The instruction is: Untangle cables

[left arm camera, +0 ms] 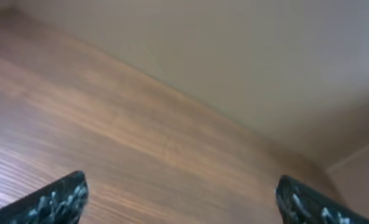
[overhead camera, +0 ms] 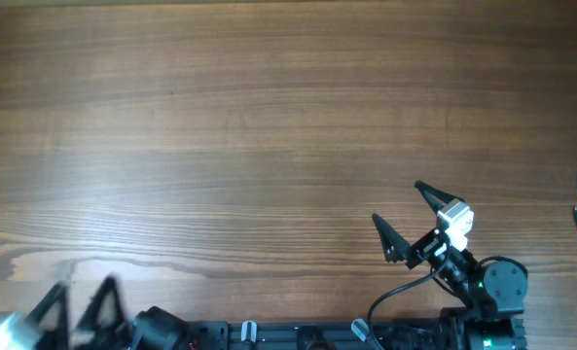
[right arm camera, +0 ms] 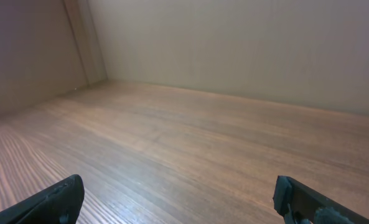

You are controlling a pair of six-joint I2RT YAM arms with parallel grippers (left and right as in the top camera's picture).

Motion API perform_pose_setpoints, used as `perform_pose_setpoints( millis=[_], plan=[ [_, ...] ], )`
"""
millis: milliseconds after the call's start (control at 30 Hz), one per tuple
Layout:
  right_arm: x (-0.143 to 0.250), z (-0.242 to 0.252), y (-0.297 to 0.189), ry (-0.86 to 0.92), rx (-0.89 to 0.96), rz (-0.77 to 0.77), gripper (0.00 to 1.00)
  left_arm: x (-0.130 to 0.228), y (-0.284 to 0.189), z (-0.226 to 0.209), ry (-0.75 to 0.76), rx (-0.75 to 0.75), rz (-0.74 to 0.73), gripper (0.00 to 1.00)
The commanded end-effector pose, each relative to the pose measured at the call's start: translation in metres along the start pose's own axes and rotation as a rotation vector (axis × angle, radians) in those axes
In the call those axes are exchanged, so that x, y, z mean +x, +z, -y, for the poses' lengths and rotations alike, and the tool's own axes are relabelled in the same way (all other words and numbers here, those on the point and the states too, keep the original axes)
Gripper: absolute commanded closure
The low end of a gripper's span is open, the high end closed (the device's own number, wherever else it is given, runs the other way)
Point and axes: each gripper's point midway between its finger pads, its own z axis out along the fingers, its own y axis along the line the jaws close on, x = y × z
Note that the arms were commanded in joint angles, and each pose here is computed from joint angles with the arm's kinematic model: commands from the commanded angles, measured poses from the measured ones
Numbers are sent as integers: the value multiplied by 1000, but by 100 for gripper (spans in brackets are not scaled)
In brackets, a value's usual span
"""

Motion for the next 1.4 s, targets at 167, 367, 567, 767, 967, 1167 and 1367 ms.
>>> perform_pose_setpoints(
  millis=[167, 367, 567, 767, 967, 1167, 1367],
  plan=[
    [1, -1, 0, -17, -3, 7, 0, 36, 65, 50, -60, 196, -55, 0],
    [1, -1, 0, -17, -4, 7, 0, 68, 101, 54, -40, 216, -76, 0],
    [1, -1, 0, -18, -3, 7, 0, 83, 129, 80, 144, 376, 33, 0],
    [1, -1, 0, -17, -3, 7, 0, 99, 153, 66, 215, 344, 92, 0],
    [1, -1, 0, -17, -3, 7, 0, 92, 169, 44, 205, 299, 210, 0],
    [1, -1, 0, -17, -3, 7, 0, 86, 177, 18, 245, 200, 264, 0],
    [1, -1, 0, -17, -3, 7, 0, 95, 184, -4, 308, 125, 239, 0]
  ],
)
